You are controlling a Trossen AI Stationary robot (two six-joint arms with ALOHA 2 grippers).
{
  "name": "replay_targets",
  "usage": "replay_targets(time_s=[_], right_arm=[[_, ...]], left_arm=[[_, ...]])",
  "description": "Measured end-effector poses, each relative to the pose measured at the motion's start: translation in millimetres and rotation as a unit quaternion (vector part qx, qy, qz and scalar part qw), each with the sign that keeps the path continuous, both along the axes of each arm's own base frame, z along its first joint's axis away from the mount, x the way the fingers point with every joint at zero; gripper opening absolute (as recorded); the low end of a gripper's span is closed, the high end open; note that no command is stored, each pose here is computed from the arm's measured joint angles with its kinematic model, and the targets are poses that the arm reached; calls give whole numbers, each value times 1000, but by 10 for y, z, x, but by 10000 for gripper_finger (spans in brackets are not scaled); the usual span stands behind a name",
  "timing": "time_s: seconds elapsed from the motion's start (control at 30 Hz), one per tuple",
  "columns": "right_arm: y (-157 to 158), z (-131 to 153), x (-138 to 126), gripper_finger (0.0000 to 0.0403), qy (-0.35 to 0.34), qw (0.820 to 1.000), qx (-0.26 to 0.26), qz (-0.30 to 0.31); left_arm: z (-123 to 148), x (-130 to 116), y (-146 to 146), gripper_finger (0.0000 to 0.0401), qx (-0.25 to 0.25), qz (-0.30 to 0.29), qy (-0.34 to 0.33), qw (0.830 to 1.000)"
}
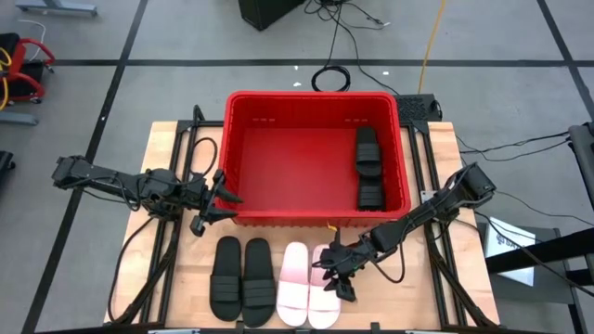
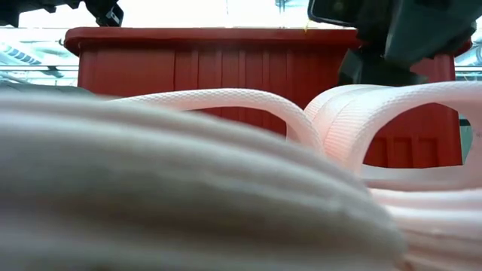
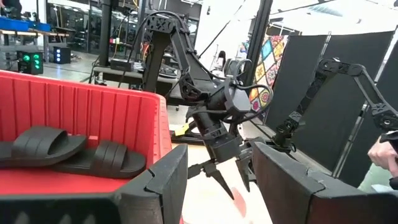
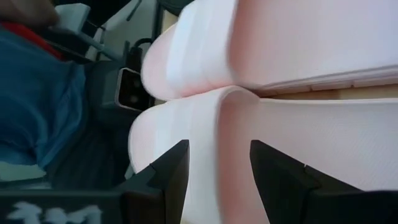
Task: Pick and place slides into bin
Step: Put the right white slide into the red bin
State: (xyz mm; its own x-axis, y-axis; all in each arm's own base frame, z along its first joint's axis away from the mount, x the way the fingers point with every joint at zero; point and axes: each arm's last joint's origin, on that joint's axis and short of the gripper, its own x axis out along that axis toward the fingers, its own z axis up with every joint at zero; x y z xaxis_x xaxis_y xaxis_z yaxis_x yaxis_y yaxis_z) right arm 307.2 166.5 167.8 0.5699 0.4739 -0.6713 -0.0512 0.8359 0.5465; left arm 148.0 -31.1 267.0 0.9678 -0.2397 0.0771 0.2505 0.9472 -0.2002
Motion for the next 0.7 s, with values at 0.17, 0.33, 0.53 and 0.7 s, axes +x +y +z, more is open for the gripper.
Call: replay_targets(time_s=[0.17,0.33,0.53,0.7], right_arm=[[50,-15,-26,160,0,1000,-5,-2],[103,8,-29,160,-20,1000,-6,-6],[144,-89,-21,160,-5,1000,-2,-11],[169,-212,10,160,10,1000,6,-14]], left_arm=[[2,0,0,184,5,1,-2,1000],[3,0,0,184,5,1,-3,1000],[4,0,0,184,4,1,-3,1000],[5,-1,1,184,4,1,-3,1000]])
